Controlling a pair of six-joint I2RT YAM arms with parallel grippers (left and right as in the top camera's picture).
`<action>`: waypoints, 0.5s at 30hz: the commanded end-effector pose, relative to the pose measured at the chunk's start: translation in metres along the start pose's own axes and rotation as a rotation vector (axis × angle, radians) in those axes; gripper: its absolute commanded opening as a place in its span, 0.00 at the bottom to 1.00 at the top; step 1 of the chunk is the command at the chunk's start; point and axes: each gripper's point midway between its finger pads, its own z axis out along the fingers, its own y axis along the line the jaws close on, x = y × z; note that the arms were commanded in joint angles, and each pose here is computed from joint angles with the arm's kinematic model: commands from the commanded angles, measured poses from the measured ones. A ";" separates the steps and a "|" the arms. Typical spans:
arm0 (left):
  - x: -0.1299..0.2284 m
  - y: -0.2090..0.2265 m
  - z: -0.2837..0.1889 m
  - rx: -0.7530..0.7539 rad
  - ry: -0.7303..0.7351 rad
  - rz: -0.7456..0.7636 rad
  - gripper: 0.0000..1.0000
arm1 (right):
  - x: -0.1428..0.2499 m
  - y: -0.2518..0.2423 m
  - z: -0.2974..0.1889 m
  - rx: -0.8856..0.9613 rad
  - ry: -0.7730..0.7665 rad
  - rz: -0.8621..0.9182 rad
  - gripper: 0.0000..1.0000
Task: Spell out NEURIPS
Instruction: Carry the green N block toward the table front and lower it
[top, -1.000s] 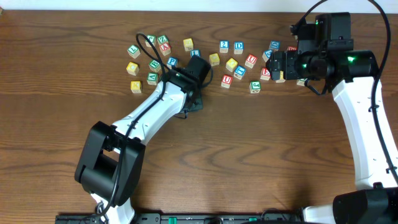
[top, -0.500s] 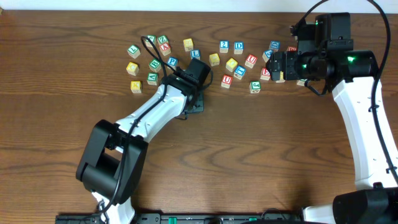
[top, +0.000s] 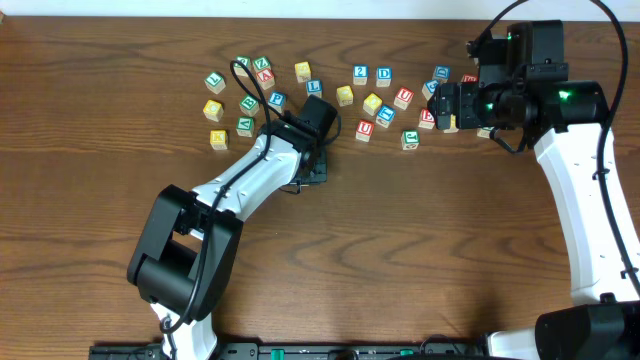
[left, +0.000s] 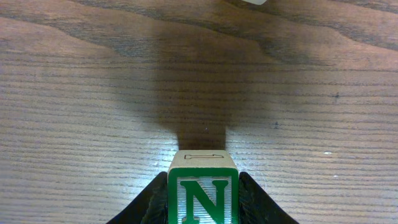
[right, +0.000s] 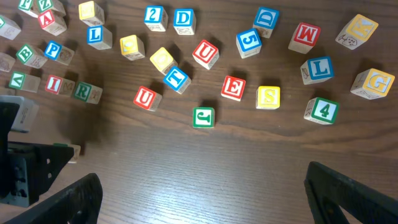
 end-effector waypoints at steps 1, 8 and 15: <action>0.005 0.003 0.009 -0.011 0.026 0.015 0.33 | -0.003 0.003 -0.002 -0.001 -0.009 -0.006 0.99; 0.008 0.003 0.010 -0.009 0.042 0.016 0.32 | -0.003 0.003 -0.002 -0.001 -0.008 -0.006 0.99; 0.013 0.001 0.009 0.010 0.067 0.018 0.33 | -0.003 0.003 -0.002 -0.001 -0.007 -0.005 0.99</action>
